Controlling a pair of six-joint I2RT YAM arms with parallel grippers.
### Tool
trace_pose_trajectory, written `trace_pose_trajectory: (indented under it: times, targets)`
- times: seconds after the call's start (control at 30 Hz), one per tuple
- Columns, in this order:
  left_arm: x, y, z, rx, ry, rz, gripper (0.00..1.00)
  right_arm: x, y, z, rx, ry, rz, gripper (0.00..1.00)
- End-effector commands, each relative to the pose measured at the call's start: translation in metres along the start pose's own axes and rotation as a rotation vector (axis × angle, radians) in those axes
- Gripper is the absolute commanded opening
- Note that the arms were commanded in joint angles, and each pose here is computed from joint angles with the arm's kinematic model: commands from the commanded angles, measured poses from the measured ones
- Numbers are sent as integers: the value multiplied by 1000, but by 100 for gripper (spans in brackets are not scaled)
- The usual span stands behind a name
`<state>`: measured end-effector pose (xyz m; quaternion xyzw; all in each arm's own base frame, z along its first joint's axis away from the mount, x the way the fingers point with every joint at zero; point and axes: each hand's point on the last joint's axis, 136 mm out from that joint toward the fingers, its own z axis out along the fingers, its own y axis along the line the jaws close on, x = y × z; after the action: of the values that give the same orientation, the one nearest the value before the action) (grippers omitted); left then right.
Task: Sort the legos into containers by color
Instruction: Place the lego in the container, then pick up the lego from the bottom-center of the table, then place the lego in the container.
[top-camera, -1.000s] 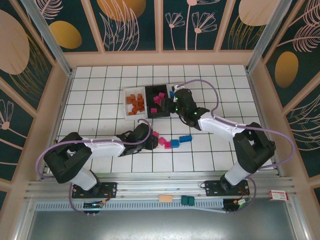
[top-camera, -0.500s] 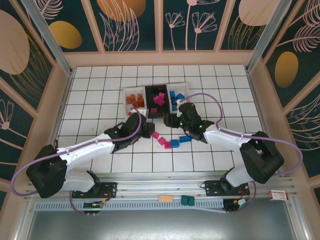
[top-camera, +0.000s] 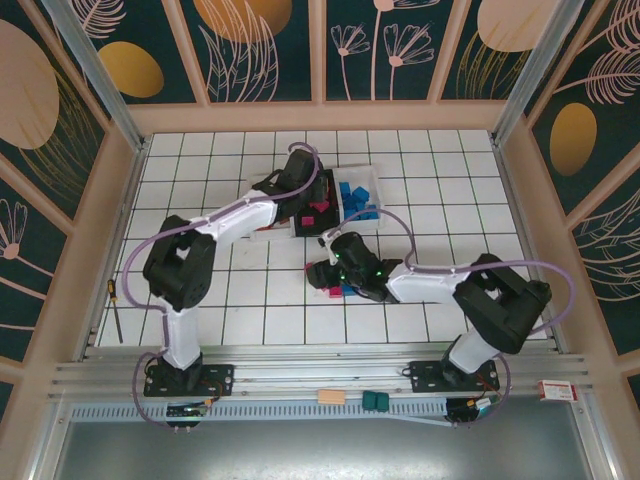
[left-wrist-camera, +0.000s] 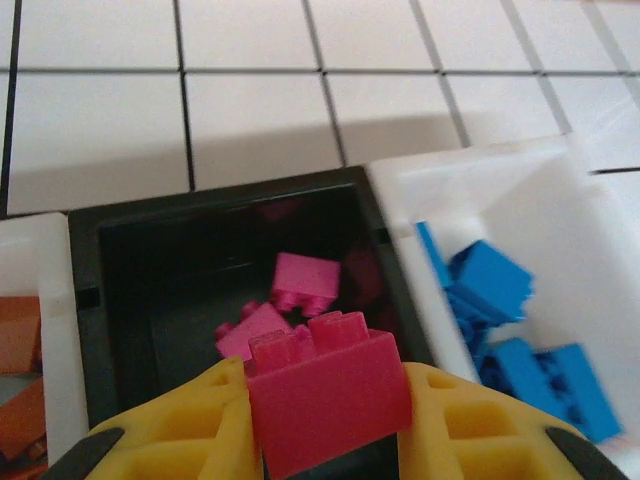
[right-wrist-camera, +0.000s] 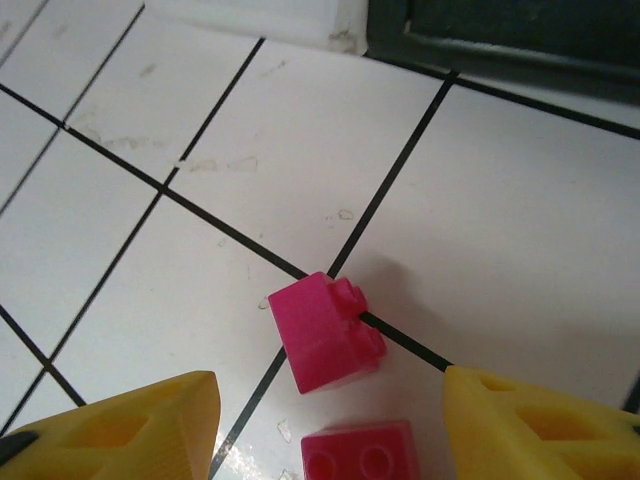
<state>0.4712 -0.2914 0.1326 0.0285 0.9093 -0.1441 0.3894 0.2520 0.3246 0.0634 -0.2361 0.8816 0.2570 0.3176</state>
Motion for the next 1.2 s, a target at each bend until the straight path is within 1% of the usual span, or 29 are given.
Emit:
trace_pose_trajectory:
  times: [0.0, 0.07, 0.2, 0.27, 0.3, 0.33, 0.4, 0.47, 0.53, 0.6, 0.7, 0.8, 0.9, 0.97, 1.1, 1.17]
  targets:
    - [-4, 7, 1, -26, 44, 21, 27, -10, 0, 11, 28, -3, -46, 61]
    - [-1, 8, -1, -24, 60, 15, 28, -9, -1, 18, 40, 10, -66, 61]
    - [16, 15, -1, -29, 94, 3, 30, -4, -2, 32, 49, 45, -92, 60]
    - [24, 18, 1, -28, 107, -3, 32, -1, 0, 38, 40, 59, -101, 58]
    - [26, 17, 2, -22, 112, -4, 34, 0, 0, 40, 38, 65, -106, 55]
    - [27, 16, 3, -19, 117, -7, 38, 2, -1, 43, 39, 73, -107, 48]
    - [26, 15, 5, -19, 116, -10, 50, -1, 2, 44, 30, 63, -112, 39]
    - [15, 13, 0, -14, 89, -17, 61, -6, 6, 41, 12, 43, -114, 30]
    - [-5, 5, -15, 13, 36, -26, 70, -14, 10, 35, -3, 10, -121, 22]
    - [-28, -4, -35, 49, -25, -37, 76, -23, 12, 26, -13, -33, -120, 16]
    - [-55, -11, -75, 99, -114, -51, 85, -48, 12, 6, -27, -122, -99, 13]
    - [-64, -9, -115, 138, -182, -66, 91, -81, 3, -12, -35, -210, -56, 12]
    - [-47, -1, -140, 168, -194, -98, 93, -111, -14, -15, -13, -254, -24, 13]
    - [-29, 7, -152, 188, -193, -128, 94, -127, -26, -9, 17, -264, -7, 13]
    - [24, 27, -162, 213, -150, -190, 95, -150, -50, 18, 71, -245, 33, 14]
    - [52, 36, -161, 217, -109, -209, 96, -157, -60, 30, 101, -236, 46, 15]
